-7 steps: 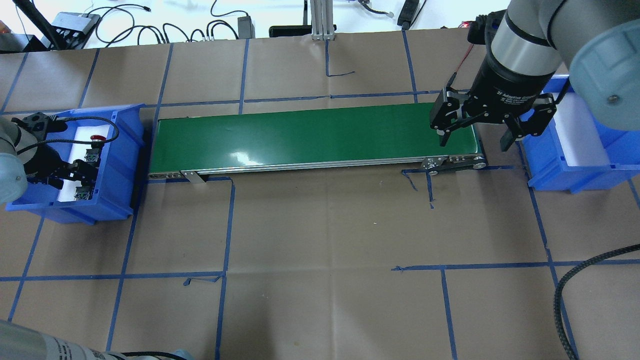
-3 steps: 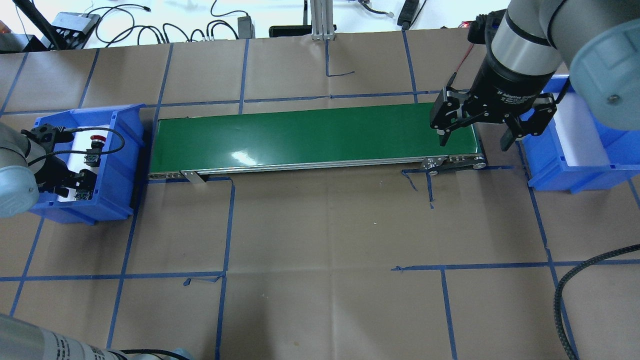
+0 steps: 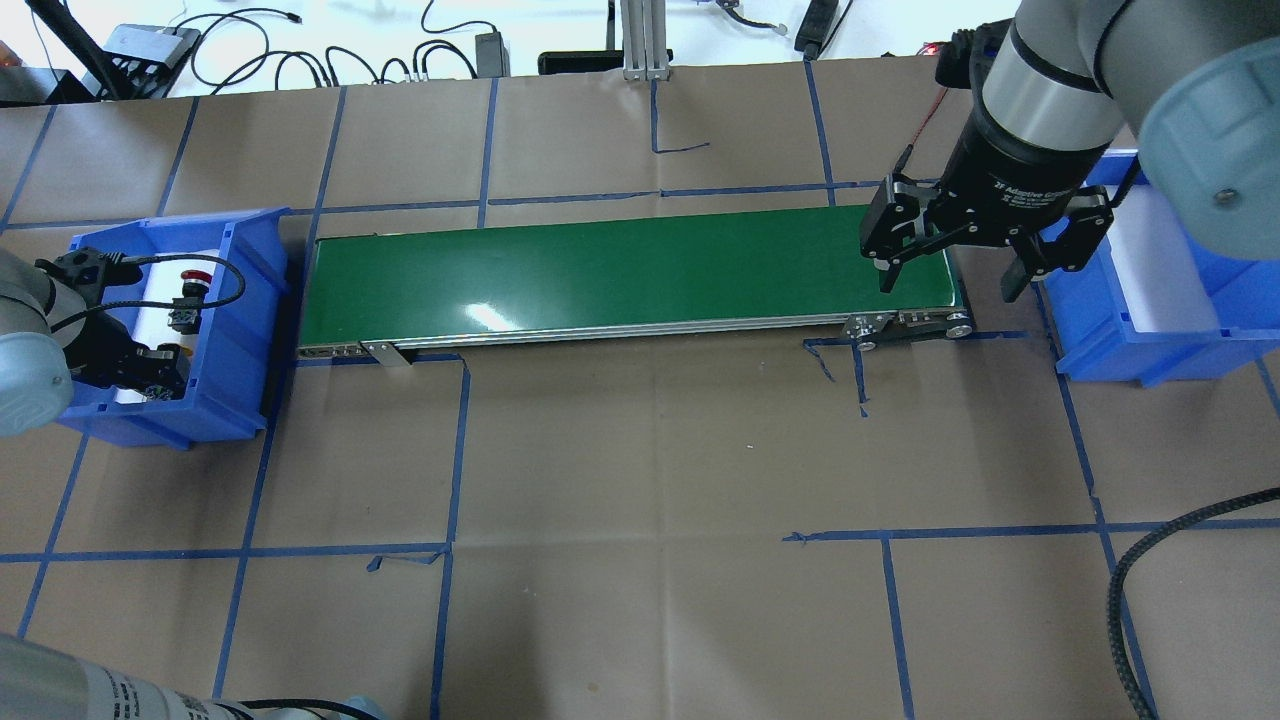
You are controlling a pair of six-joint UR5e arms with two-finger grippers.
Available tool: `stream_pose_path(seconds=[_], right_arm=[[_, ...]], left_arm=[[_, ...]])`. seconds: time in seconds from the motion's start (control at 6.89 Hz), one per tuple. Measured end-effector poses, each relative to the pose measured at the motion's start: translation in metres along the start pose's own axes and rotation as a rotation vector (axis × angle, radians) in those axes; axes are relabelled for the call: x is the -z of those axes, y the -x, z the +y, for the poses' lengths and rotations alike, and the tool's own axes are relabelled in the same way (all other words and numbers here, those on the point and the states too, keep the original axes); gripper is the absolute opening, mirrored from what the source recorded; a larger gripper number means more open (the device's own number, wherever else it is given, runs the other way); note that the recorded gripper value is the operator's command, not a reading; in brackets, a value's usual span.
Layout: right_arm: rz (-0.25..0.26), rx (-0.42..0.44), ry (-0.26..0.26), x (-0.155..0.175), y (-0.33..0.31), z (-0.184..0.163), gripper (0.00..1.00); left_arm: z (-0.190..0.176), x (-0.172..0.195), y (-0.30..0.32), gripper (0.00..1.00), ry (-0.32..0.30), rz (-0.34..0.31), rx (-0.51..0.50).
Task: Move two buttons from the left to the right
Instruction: 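Lift the yellow button and carry it toward the green conveyor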
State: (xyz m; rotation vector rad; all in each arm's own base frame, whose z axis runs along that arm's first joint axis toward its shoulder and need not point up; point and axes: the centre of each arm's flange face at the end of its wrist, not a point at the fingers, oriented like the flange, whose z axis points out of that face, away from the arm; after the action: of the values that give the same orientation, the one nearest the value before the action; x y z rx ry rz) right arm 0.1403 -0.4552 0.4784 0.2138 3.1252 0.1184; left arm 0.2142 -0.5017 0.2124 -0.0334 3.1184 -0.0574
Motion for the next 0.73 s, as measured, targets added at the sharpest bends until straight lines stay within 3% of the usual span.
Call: stream_pose_path(seconds=[0.44,0.73], right_arm=[[0.000,0.000,-0.001,0.001,0.000,0.000,1.00],[0.000,0.000,-0.001,0.001,0.000,0.000,1.00]], left_arm=[[-0.009,0.056,0.001,0.05,-0.036,-0.025,-0.015],[-0.019,0.122,0.006,0.05,0.001,0.001,-0.018]])
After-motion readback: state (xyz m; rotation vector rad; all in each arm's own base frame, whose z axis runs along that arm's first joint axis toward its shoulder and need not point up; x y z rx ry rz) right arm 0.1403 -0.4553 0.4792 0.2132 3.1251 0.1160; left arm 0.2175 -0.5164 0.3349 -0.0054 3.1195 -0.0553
